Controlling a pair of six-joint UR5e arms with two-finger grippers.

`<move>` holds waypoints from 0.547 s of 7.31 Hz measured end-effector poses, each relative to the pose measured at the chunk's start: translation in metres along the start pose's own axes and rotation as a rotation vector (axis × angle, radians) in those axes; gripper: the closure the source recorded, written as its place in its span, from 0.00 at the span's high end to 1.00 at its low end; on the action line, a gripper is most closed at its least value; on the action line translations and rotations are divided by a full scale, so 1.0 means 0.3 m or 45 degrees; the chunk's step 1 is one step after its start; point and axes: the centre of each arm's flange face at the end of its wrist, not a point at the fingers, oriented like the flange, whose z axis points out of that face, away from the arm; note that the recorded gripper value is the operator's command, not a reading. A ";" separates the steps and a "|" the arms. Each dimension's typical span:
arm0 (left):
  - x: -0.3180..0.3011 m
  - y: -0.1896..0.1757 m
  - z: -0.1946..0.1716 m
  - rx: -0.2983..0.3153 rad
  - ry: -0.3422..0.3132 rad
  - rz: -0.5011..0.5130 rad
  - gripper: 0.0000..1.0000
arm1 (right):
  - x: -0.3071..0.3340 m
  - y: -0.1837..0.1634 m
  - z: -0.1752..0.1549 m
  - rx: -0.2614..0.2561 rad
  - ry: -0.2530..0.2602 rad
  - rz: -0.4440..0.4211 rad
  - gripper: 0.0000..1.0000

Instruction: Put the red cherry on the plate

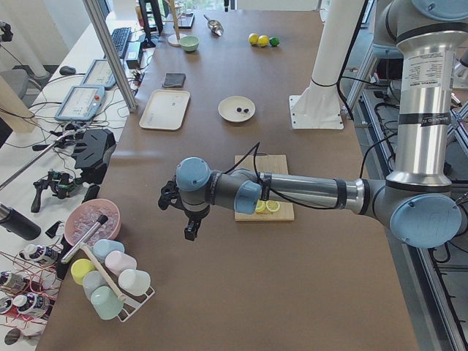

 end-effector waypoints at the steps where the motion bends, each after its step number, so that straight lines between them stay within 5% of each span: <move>1: -0.005 -0.001 -0.002 -0.023 -0.003 -0.029 0.98 | 0.015 0.007 0.007 -0.010 0.015 0.004 1.00; 4: -0.060 0.026 -0.019 -0.027 -0.012 -0.079 0.98 | 0.029 -0.002 -0.002 -0.026 0.079 0.024 1.00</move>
